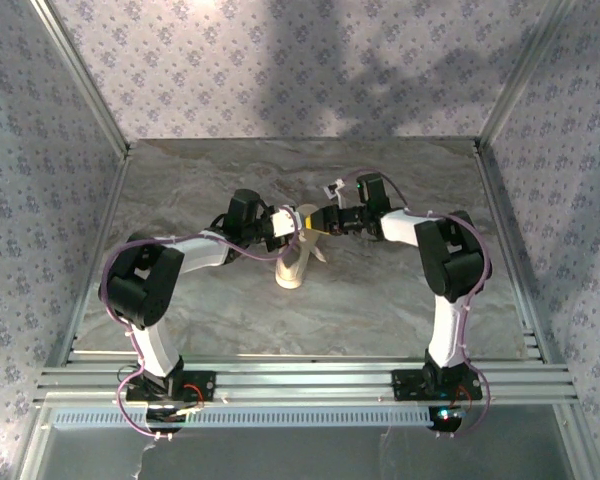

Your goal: Tie the shoes

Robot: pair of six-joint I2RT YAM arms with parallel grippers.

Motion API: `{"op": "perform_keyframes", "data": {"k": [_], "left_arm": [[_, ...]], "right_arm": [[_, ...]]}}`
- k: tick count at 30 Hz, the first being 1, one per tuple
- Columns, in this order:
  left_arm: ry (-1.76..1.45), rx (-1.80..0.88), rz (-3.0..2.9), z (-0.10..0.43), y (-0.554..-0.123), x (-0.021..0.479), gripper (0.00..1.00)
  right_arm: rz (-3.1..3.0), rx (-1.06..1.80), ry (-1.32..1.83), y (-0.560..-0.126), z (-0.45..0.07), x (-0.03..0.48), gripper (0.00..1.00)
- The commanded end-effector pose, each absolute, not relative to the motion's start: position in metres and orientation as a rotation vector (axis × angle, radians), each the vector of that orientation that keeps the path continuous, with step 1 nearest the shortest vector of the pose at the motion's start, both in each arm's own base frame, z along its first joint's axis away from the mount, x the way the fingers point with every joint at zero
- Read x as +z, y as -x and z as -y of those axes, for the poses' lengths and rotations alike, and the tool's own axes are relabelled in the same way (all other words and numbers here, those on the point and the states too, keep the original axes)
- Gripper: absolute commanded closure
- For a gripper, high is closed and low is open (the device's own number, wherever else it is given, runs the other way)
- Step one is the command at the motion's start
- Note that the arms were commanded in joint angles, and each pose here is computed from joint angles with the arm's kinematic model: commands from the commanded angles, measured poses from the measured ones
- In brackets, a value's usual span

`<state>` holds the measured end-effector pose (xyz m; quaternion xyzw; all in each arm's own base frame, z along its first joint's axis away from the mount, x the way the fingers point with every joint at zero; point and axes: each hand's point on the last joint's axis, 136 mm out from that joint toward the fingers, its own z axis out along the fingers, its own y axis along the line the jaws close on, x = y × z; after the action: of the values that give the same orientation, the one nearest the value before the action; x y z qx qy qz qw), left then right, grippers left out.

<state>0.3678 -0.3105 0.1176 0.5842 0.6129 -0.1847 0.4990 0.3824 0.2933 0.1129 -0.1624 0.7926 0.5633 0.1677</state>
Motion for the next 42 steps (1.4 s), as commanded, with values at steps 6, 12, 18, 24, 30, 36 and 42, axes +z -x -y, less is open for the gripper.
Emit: {"op": "perform_keyframes", "data": {"k": [6,12,18,24,30,36,42], "left_arm": [[-1.403,-0.477,-1.408,0.318,-0.366,0.142,1.0],[-1.409,-0.474,-1.409,0.319,-0.367,0.142,1.0],[-1.416,-0.463,-1.417,0.317,-0.366,0.14,1.0],[-1.422,-0.445,-1.433,0.312,-0.364,0.139,0.98],[-1.447,-0.419,-1.45,0.307,-0.36,0.137,0.9],[-1.454,-0.409,-1.459,0.304,-0.359,0.134,0.86],[-1.468,-0.383,-1.468,0.3,-0.359,0.135,0.74]], "right_arm": [[-2.235,1.656,0.507,-0.383,-0.306,0.115,0.63],[-2.241,1.663,0.54,-0.383,-0.314,0.117,0.64],[-2.249,1.635,0.547,-0.382,-0.313,0.118,0.99],[-2.227,1.532,0.546,-0.387,-0.306,0.128,1.0],[-2.23,1.454,0.54,-0.383,-0.299,0.124,1.0],[-2.225,1.409,0.544,-0.383,-0.297,0.126,1.0],[-2.227,1.366,0.553,-0.382,-0.294,0.128,1.0]]}}
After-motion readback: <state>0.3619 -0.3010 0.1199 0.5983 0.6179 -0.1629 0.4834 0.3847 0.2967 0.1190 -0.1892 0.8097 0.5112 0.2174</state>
